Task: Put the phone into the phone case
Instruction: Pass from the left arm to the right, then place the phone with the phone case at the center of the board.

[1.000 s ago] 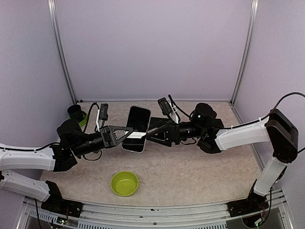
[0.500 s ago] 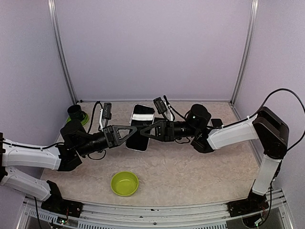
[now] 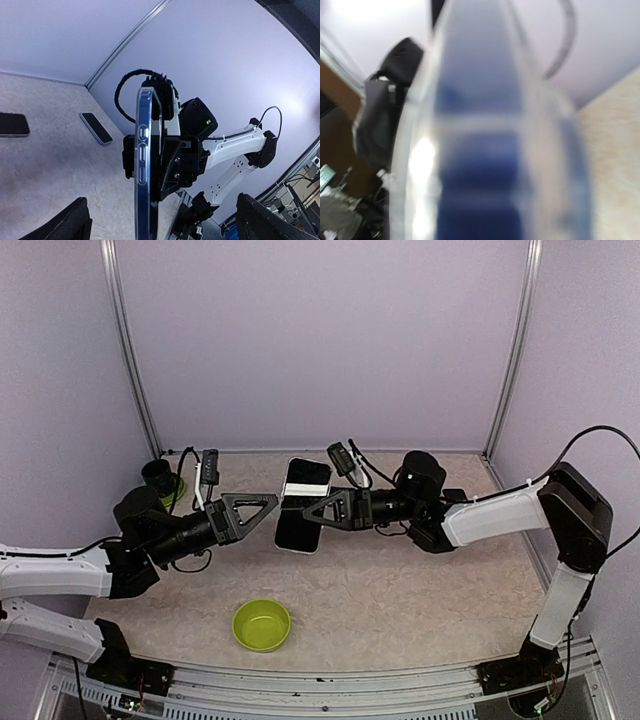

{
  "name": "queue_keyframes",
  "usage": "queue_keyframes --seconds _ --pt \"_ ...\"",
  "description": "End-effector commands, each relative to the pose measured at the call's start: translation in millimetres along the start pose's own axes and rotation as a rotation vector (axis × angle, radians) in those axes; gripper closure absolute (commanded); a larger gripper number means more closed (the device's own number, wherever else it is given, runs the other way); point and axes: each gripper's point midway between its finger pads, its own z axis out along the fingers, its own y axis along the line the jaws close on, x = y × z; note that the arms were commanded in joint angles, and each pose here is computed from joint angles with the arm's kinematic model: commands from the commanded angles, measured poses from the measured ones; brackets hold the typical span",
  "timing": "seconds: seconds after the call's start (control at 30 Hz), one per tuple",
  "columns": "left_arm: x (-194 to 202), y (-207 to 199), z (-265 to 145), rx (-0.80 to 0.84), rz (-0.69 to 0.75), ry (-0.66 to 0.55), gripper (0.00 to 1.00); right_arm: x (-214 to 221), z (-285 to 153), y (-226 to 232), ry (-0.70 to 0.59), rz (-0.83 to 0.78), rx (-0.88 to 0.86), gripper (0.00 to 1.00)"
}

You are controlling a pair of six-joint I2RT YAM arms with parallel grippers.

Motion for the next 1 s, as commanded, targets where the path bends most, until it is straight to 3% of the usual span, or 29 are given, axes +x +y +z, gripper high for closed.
queue_keyframes --seconds 0.0,0.3,0.7,0.97 --pt "-22 5 -14 -0.081 0.085 -0.042 0.01 -18 -30 -2 -0.001 -0.037 0.112 1.00" --pt "-31 23 -42 -0.164 0.131 -0.052 0.01 -14 -99 -41 0.043 0.038 0.388 1.00" --pt "-27 35 -46 -0.194 0.131 -0.029 0.01 -6 -179 -98 0.096 0.134 0.669 1.00" --pt "-23 40 -49 -0.201 0.133 -0.013 0.01 -9 -210 -142 0.156 0.185 0.816 1.00"
